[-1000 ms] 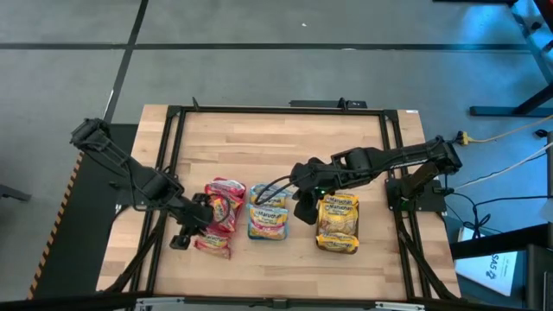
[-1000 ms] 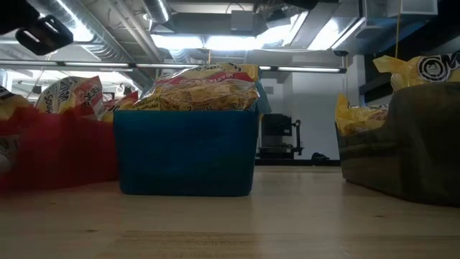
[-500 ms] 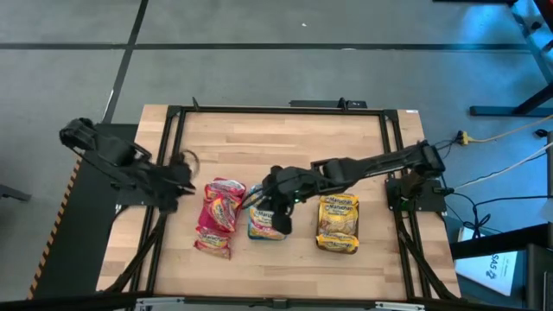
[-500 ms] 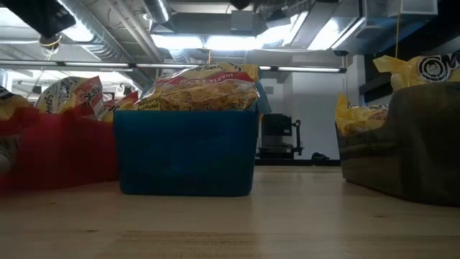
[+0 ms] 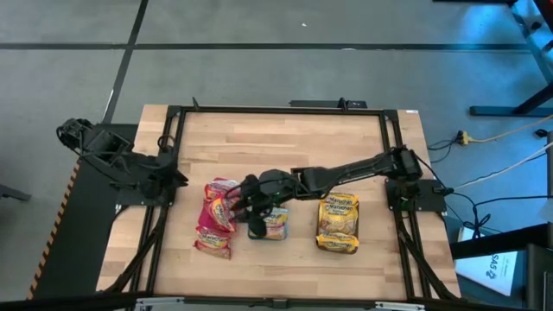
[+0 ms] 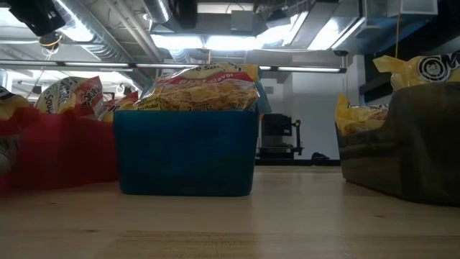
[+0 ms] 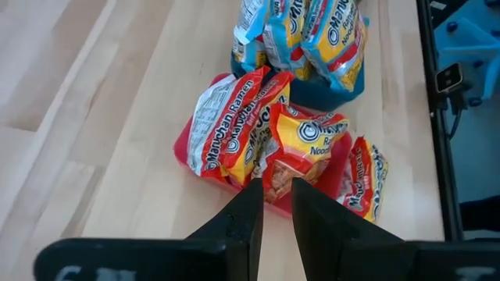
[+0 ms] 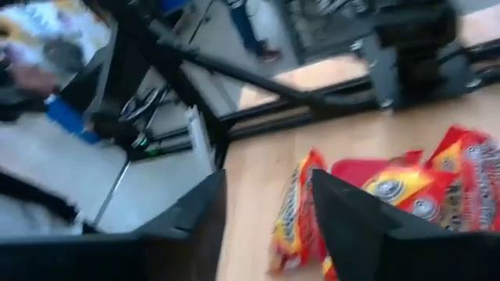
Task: Sort Maruchan noodles
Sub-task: Adjust the red noodle packs in the red bin
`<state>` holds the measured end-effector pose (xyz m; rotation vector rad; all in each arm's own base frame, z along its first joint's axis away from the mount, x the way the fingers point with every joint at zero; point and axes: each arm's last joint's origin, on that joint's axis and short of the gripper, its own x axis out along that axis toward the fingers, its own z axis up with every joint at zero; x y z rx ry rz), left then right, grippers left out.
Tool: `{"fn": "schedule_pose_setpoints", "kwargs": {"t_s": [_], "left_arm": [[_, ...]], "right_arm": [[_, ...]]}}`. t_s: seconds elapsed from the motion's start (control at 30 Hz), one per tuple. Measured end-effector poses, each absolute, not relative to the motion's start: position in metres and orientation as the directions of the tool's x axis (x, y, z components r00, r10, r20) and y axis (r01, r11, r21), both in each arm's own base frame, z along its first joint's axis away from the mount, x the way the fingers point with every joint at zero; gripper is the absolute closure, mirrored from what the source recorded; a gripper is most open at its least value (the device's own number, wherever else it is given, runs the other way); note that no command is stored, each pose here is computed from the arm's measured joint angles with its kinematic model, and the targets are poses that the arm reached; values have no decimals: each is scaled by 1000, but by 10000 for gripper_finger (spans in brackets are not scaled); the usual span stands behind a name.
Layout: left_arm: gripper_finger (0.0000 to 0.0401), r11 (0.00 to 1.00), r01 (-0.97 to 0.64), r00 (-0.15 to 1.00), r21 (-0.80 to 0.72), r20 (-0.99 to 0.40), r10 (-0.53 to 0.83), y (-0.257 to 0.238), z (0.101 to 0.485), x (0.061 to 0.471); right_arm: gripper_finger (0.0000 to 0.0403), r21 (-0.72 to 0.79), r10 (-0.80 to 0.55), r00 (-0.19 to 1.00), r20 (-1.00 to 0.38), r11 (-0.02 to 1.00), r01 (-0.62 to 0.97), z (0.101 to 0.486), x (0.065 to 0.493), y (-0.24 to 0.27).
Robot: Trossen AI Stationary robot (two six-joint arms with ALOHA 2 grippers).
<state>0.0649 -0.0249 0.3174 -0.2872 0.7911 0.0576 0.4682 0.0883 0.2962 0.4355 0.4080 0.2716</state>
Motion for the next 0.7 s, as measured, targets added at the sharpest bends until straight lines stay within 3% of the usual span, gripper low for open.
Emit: {"fn": "schedule_pose_setpoints", "kwargs": {"t_s": [0.13,0.3,0.37,0.53,0.7], "left_arm": [[340,969,-134,701,-208,-711,-56,-25,317,64],[340,976,-110,699,-190,-712,-60,-25,317,64],[340,977,-102,693,-188,-718,-66,-25,317,64],[340,983,-111,643,-144,-765,-40,-21,312,57],[340,984,-106,653,-142,-756,-39,-17,312,50]], "right_arm": [[182,452,245,924,-294,887,-91,296,479,78],[182,391,228,947,-227,912,-126,330,497,62],[190,377,241,935,-259,917,-131,342,502,55],[207,378,212,848,-485,926,-16,338,504,42],[205,415,239,836,-494,910,-15,329,512,41]]}}
